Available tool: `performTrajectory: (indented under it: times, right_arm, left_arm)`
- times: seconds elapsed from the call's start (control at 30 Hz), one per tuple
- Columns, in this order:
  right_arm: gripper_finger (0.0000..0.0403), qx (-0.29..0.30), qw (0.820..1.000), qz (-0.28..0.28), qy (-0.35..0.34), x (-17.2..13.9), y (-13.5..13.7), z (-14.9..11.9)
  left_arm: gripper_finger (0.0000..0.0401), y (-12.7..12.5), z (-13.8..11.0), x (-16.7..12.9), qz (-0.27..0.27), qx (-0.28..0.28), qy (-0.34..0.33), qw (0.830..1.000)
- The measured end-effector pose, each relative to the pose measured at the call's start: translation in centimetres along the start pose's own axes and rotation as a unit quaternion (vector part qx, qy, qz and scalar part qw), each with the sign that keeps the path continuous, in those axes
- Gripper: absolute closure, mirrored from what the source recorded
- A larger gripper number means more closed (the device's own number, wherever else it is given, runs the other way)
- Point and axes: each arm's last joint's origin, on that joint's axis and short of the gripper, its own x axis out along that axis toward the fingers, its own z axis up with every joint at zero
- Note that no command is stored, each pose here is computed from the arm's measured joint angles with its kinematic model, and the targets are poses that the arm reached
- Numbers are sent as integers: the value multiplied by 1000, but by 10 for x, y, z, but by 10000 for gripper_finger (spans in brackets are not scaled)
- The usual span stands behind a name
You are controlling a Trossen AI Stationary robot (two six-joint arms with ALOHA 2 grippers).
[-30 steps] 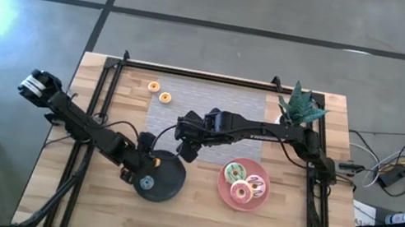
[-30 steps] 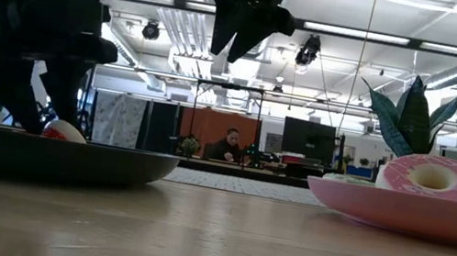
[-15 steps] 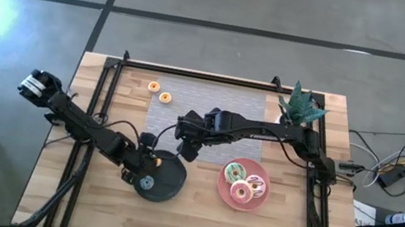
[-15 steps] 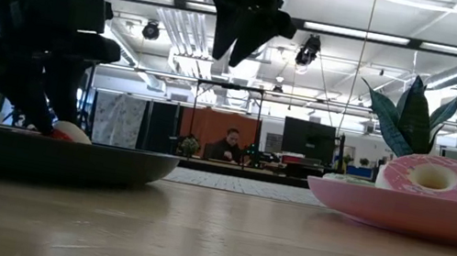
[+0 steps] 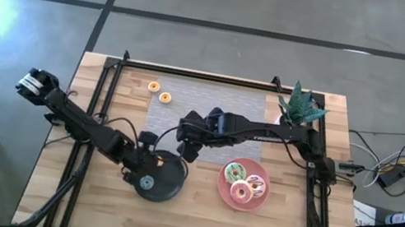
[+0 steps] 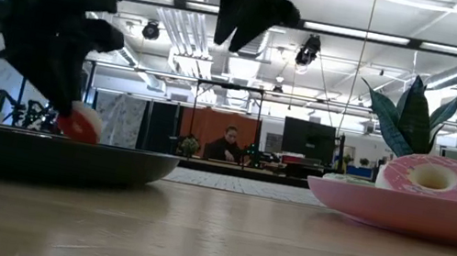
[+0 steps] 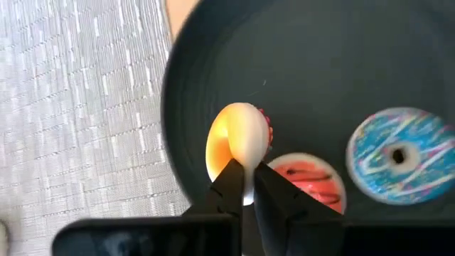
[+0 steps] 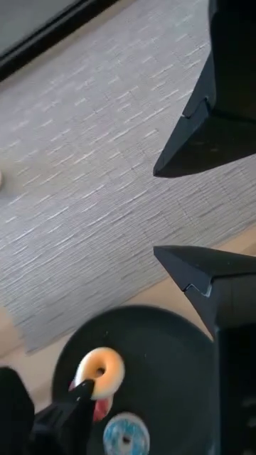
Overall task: Pick & Place donuts
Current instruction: Adjust the small red donut on the black plate
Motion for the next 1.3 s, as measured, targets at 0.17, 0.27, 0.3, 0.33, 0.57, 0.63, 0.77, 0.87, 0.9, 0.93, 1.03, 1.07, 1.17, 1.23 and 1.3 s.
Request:
performTrajectory:
  times: [0.17, 0.27, 0.3, 0.33, 0.57, 0.63, 0.77, 0.87, 0.9, 0.93, 1.03, 1.07, 1.17, 1.23, 1.3]
  right_arm:
    - [265, 10, 1000, -6, -20, -17, -8, 2]
    - [273, 23, 999, -14, -35, -27, -14, 2]
    - [275, 28, 999, -16, -40, -31, -16, 2]
    - [277, 32, 998, -18, -44, -34, -18, 1]
    - [280, 50, 998, -25, -34, -35, -24, -8]
    - [281, 56, 998, -28, -28, -33, -24, -13]
    - [282, 57, 998, -37, -14, -27, -24, -21]
    - [282, 63, 997, -44, -5, -22, -24, -27]
    - [283, 71, 996, -46, -5, -21, -25, -28]
    - [284, 77, 996, -51, -7, -21, -26, -29]
    - [284, 99, 993, -69, -15, -20, -29, -32]
    - [284, 104, 992, -71, -16, -21, -30, -33]
    - [284, 108, 991, -72, -19, -23, -33, -35]
    - [284, 109, 991, -72, -20, -26, -35, -37]
    - [284, 115, 990, -72, -22, -28, -38, -39]
  left_arm:
    - [400, 14, 2, -4, -82, -105, -14, 991]
    - [401, 27, -3, 4, -139, -189, -12, 972]
    - [401, 32, -3, 7, -157, -216, -18, 964]
    - [401, 38, -2, 9, -170, -238, -28, 956]
    - [401, 66, -6, 20, -257, -356, -57, 897]
    - [401, 70, -10, 23, -262, -379, -47, 886]
    - [401, 72, -19, 27, -258, -404, -25, 878]
    - [401, 70, -27, 31, -256, -417, -8, 872]
    - [401, 69, -29, 32, -255, -419, -4, 871]
    - [401, 67, -32, 34, -255, -419, -1, 871]
    - [401, 66, -37, 37, -251, -424, -1, 870]
    - [401, 65, -38, 38, -247, -426, -3, 871]
    - [400, 65, -42, 40, -218, -430, -5, 876]
    - [397, 66, -44, 42, -189, -434, -5, 881]
    - [389, 67, -46, 43, -168, -437, -6, 884]
